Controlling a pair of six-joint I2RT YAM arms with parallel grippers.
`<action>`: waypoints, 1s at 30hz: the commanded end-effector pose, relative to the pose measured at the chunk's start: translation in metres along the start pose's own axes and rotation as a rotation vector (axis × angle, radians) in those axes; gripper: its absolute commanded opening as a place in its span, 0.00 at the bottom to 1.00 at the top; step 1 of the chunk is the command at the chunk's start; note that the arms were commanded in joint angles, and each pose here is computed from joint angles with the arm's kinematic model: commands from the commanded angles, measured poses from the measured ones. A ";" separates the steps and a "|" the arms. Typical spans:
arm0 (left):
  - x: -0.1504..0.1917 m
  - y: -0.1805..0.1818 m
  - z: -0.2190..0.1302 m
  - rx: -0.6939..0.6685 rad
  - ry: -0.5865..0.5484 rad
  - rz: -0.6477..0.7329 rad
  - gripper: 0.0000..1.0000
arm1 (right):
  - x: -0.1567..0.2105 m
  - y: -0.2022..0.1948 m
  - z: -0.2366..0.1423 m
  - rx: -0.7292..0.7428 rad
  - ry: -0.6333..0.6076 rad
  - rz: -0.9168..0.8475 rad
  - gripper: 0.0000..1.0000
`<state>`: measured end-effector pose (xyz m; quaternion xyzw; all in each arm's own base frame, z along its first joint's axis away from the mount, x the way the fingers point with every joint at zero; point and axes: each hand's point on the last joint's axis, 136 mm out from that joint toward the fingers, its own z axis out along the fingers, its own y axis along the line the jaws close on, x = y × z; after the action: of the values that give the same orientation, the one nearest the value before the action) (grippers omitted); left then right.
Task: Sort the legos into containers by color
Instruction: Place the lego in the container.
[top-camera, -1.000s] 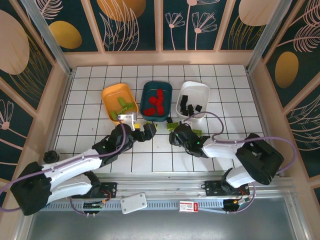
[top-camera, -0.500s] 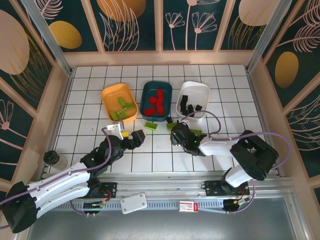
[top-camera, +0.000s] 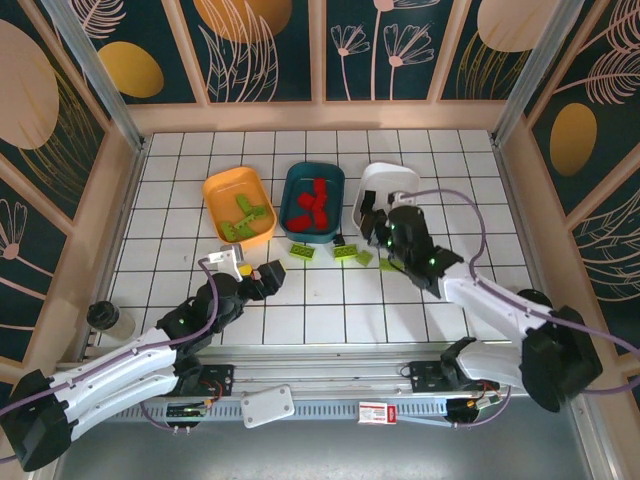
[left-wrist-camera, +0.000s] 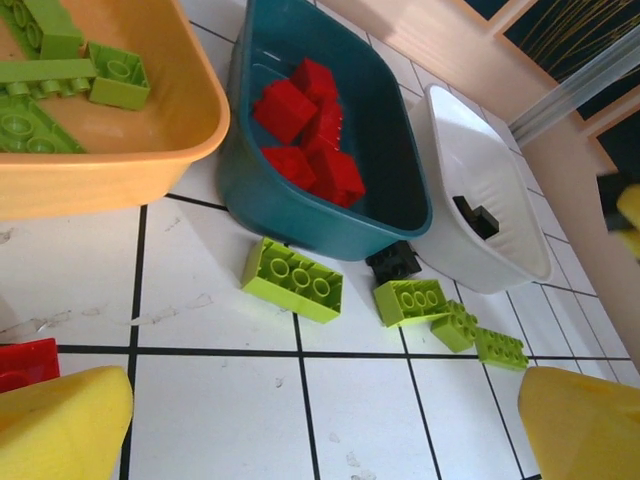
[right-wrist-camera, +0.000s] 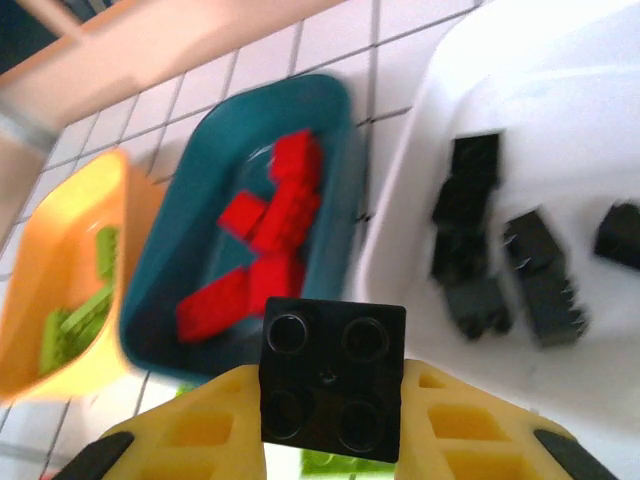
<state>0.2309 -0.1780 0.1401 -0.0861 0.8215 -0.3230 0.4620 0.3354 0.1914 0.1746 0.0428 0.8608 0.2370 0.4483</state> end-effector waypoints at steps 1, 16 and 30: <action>0.000 0.012 -0.001 -0.039 -0.015 -0.019 0.99 | -0.009 -0.016 0.027 0.030 0.046 -0.022 0.20; 0.004 0.016 -0.001 -0.042 -0.009 -0.044 0.98 | -0.035 -0.032 0.059 0.091 0.048 -0.014 0.65; 0.003 0.017 0.000 -0.048 -0.020 -0.032 0.99 | 0.078 -0.068 -0.043 0.132 0.085 0.056 0.52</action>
<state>0.2292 -0.1717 0.1298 -0.1024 0.8249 -0.3171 0.4566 0.2748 0.1608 0.1310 0.0433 0.8800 0.2267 0.4151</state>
